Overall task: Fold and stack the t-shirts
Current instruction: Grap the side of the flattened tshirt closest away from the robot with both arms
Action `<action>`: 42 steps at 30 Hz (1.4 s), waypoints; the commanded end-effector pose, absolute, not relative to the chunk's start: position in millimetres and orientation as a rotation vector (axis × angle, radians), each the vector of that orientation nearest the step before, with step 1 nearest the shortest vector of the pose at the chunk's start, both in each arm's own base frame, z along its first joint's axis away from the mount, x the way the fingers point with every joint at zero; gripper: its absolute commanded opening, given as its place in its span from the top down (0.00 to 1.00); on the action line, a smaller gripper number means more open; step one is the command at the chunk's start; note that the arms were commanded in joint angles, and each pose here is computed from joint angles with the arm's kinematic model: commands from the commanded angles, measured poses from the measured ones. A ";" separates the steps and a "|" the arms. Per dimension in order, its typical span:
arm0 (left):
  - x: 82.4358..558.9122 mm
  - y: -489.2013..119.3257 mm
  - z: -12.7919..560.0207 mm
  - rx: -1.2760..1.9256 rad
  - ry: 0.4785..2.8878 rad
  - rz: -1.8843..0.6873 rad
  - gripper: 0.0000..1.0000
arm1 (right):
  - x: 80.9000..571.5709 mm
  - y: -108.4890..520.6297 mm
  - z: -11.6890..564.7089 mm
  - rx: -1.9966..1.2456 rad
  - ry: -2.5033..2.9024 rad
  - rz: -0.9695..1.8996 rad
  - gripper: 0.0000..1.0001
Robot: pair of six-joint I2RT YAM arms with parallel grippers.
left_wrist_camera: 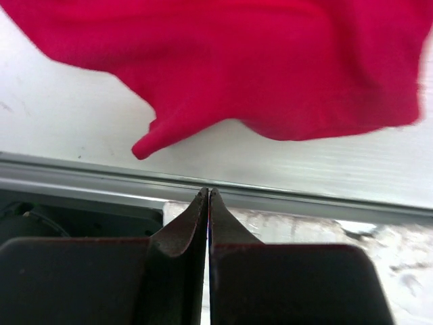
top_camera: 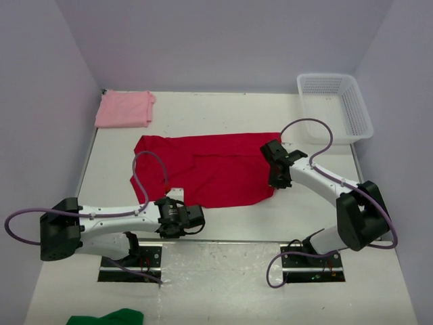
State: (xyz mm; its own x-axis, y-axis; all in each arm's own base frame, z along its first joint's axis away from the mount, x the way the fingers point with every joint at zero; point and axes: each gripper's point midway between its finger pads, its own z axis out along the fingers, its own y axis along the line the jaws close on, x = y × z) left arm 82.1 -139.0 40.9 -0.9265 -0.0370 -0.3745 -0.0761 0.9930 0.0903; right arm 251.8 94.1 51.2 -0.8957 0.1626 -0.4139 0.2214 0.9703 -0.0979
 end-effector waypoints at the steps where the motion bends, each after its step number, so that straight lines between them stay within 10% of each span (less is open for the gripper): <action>1: 80.7 -132.5 39.6 -0.167 2.747 0.269 1.00 | 253.2 99.5 57.8 0.270 2.674 -0.151 1.00; 8: 99.8 -123.3 45.6 -0.209 2.702 0.341 0.78 | 247.9 104.9 65.4 0.242 2.660 -0.112 1.00; 42: 122.2 -126.6 17.2 -0.056 2.836 0.311 0.75 | 238.5 109.4 80.3 0.224 2.611 -0.037 1.00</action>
